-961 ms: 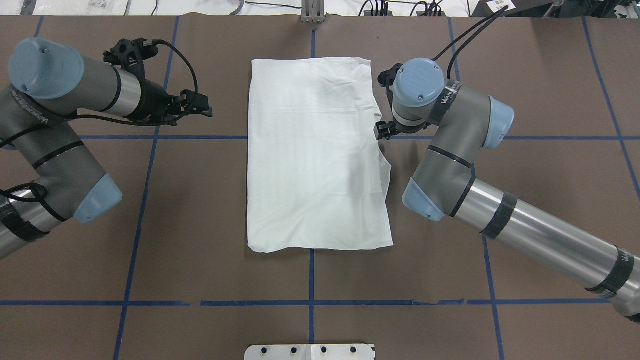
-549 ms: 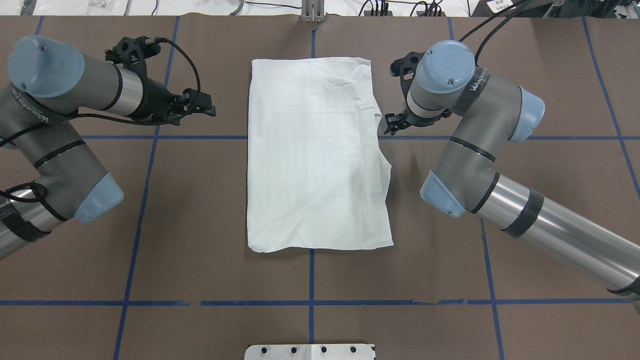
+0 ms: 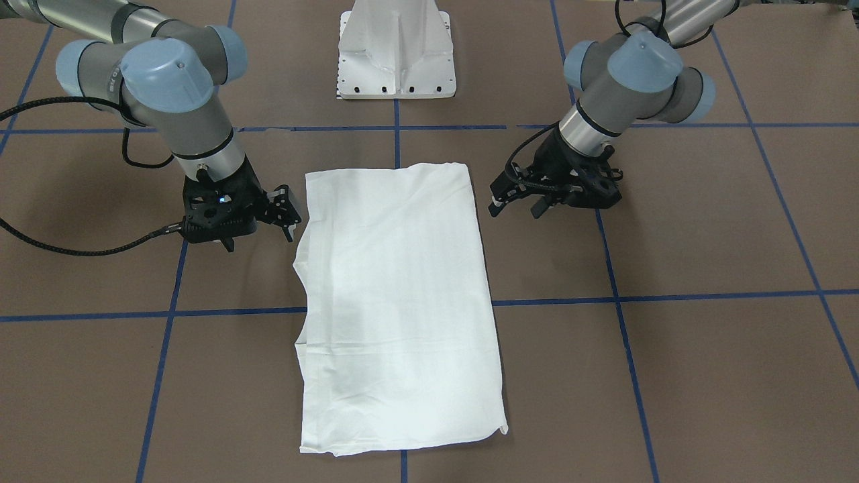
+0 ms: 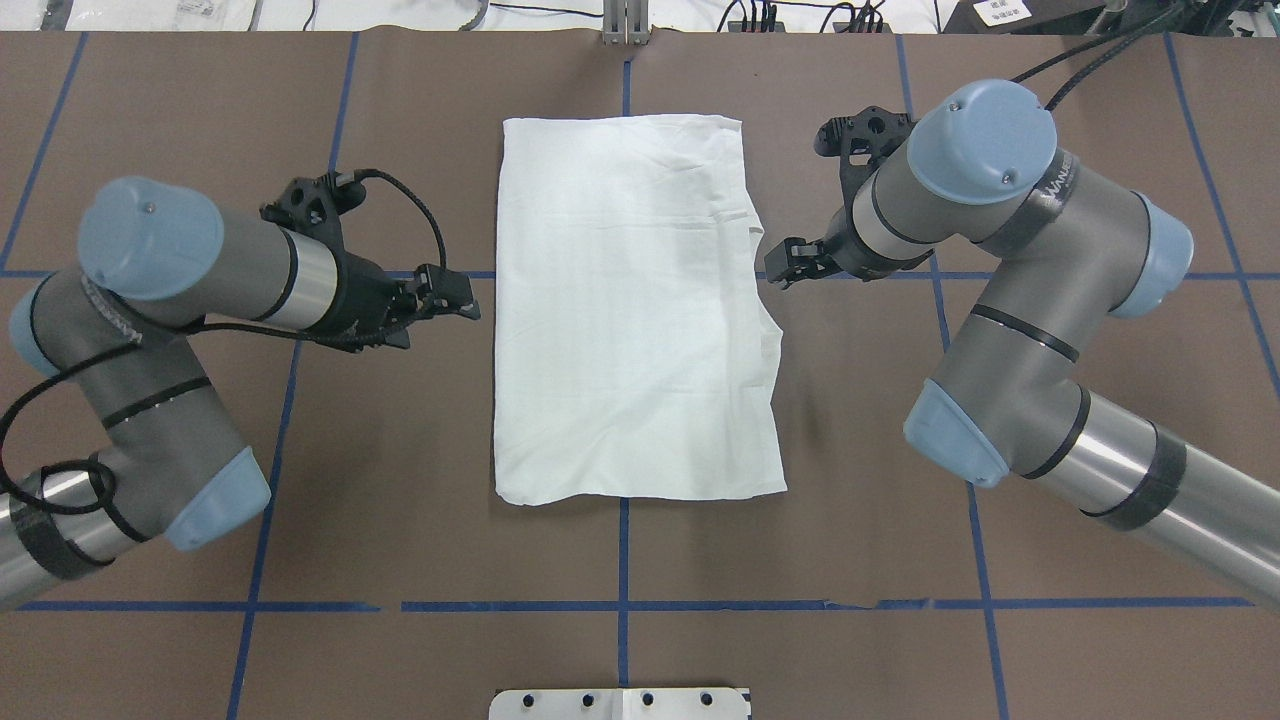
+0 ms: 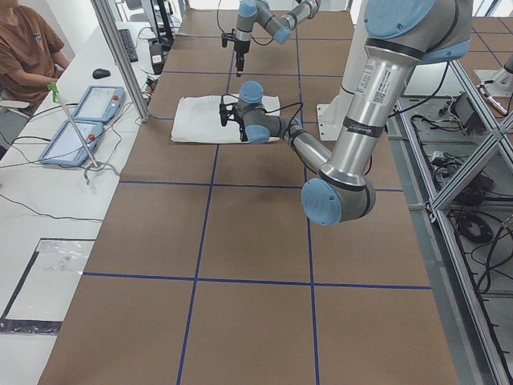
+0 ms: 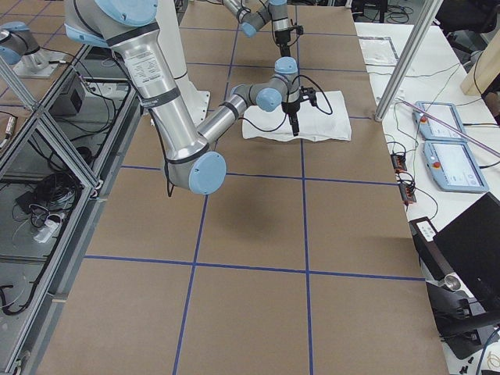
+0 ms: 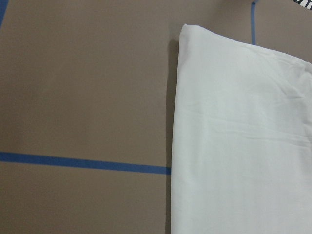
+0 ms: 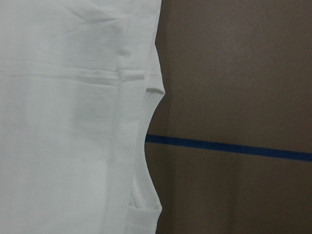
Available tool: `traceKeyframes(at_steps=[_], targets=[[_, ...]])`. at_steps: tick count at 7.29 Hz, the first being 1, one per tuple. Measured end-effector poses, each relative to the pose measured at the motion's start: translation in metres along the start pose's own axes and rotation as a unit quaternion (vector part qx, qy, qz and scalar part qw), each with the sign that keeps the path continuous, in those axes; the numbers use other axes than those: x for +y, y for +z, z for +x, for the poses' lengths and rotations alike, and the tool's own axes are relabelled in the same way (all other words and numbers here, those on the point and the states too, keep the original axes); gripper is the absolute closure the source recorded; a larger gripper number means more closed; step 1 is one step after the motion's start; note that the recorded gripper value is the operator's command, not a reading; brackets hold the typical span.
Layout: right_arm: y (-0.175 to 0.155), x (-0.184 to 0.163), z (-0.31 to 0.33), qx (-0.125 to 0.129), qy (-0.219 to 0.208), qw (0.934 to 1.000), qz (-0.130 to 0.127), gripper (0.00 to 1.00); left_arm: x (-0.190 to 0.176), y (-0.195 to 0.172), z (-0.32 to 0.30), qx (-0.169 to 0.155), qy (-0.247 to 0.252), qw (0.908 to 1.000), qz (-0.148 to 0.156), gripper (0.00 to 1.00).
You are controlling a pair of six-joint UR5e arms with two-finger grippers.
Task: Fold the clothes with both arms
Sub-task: 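Lower the left gripper to the shirt's near corner while the right gripper waits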
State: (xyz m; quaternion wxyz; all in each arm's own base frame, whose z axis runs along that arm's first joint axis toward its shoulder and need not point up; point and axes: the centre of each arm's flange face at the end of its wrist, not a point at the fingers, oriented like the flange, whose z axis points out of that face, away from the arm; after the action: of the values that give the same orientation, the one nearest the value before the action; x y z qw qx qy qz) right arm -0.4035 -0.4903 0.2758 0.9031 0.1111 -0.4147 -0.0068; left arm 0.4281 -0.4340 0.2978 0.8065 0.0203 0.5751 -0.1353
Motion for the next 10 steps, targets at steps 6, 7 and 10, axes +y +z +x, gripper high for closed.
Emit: traceKeyframes(at_steps=[6, 7, 10], targets=[[-0.026, 0.033, 0.013, -0.02, 0.029, 0.9994, -0.005, 0.0, 0.147, 0.065, 0.029, -0.08, -0.113, 0.9903, -0.015, 0.1], [-0.026, 0.034, 0.013, -0.02, 0.029, 0.9994, -0.005, 0.0, 0.145, 0.068, 0.027, -0.085, -0.115, 0.9897, -0.007, 0.1], [-0.024, 0.034, 0.013, -0.019, 0.029, 0.9994, -0.006, 0.0, 0.143, 0.075, 0.022, -0.093, -0.116, 0.9889, 0.001, 0.15]])
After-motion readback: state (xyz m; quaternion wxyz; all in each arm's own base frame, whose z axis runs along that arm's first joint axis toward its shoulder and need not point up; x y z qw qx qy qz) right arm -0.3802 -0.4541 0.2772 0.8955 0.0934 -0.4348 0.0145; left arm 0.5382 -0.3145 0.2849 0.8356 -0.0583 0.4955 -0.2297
